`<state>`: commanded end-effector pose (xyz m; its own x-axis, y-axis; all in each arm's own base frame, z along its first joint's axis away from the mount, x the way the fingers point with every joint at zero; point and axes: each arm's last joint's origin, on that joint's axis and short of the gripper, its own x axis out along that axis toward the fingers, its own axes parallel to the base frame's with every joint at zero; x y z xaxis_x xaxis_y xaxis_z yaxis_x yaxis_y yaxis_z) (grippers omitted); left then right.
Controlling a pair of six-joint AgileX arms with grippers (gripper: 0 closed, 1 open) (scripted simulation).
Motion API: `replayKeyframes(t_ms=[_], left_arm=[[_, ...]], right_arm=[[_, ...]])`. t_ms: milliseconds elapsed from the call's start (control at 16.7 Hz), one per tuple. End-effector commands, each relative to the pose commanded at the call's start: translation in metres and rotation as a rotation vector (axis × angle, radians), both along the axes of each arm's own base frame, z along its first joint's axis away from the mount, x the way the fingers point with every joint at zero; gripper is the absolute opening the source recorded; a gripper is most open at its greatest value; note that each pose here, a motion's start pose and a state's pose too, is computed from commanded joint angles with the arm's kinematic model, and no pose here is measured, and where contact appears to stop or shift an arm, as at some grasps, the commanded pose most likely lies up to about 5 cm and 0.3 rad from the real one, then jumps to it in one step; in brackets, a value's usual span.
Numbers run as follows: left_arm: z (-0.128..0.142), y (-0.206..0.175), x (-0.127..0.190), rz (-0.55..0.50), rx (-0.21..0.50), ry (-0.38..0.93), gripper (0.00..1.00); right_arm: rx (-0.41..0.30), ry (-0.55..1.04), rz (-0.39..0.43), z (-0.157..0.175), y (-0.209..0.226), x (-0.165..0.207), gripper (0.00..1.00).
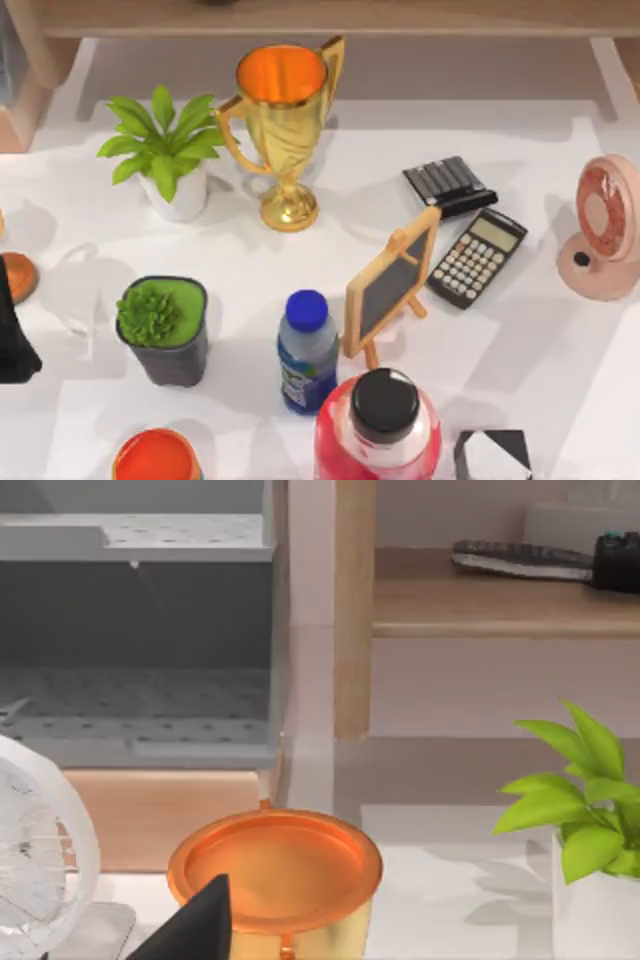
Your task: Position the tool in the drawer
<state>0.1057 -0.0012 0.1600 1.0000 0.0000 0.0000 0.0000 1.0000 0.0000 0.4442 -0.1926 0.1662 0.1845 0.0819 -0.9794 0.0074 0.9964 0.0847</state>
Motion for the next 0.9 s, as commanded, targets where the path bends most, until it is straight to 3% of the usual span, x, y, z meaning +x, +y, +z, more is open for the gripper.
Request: replayKeyframes(t_ms=[480,900], left_arm=[[0.000,0.000,0.000,0.000,0.000,0.000,1.00],[0.000,0.000,0.000,0.000,0.000,0.000,1.00]], right_arm=[[0.011,0.008,-0.015,-0.003,0.000,0.001,0.00],[0.041,-0.130,-0.115,0.042,-0.003,0.006,0.00]])
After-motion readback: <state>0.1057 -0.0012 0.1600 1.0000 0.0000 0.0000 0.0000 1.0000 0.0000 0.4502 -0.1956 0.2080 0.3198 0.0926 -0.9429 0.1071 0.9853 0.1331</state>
